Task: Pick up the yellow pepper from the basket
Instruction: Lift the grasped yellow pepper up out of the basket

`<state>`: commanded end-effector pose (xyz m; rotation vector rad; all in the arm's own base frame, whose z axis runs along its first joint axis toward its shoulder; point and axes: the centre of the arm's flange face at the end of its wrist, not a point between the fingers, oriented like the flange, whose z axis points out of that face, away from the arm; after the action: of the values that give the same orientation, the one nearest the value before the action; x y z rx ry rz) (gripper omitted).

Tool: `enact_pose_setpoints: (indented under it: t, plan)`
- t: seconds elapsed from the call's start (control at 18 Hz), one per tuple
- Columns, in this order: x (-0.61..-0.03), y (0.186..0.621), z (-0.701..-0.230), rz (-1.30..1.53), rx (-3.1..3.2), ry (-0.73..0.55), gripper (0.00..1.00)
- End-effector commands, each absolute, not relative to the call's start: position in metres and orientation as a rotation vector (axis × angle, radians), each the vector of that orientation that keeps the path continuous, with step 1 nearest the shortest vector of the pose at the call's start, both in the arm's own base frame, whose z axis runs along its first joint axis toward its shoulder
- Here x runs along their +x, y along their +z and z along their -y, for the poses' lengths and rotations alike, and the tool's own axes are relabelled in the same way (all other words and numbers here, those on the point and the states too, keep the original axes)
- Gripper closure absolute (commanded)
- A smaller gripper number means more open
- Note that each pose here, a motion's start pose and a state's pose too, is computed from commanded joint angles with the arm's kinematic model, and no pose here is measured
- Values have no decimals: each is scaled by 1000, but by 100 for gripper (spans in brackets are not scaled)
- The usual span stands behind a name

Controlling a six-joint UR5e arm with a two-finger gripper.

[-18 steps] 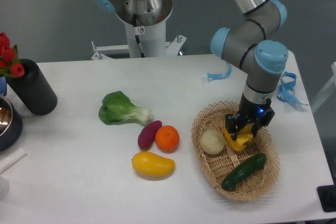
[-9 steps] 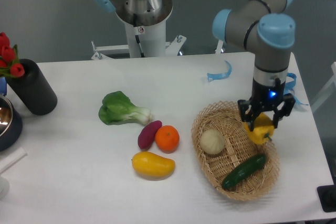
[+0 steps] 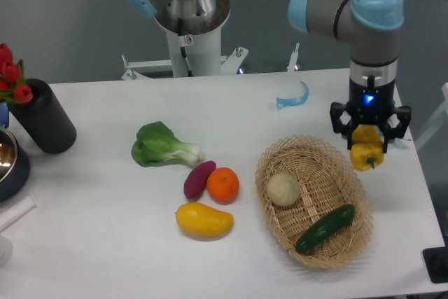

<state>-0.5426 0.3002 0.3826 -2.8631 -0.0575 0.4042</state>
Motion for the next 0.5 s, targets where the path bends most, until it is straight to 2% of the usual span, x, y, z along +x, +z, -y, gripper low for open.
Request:
enact_pose_setpoints:
  t: [0.5]
  plan:
    - [-541, 405, -278, 73, -2856, 433, 53]
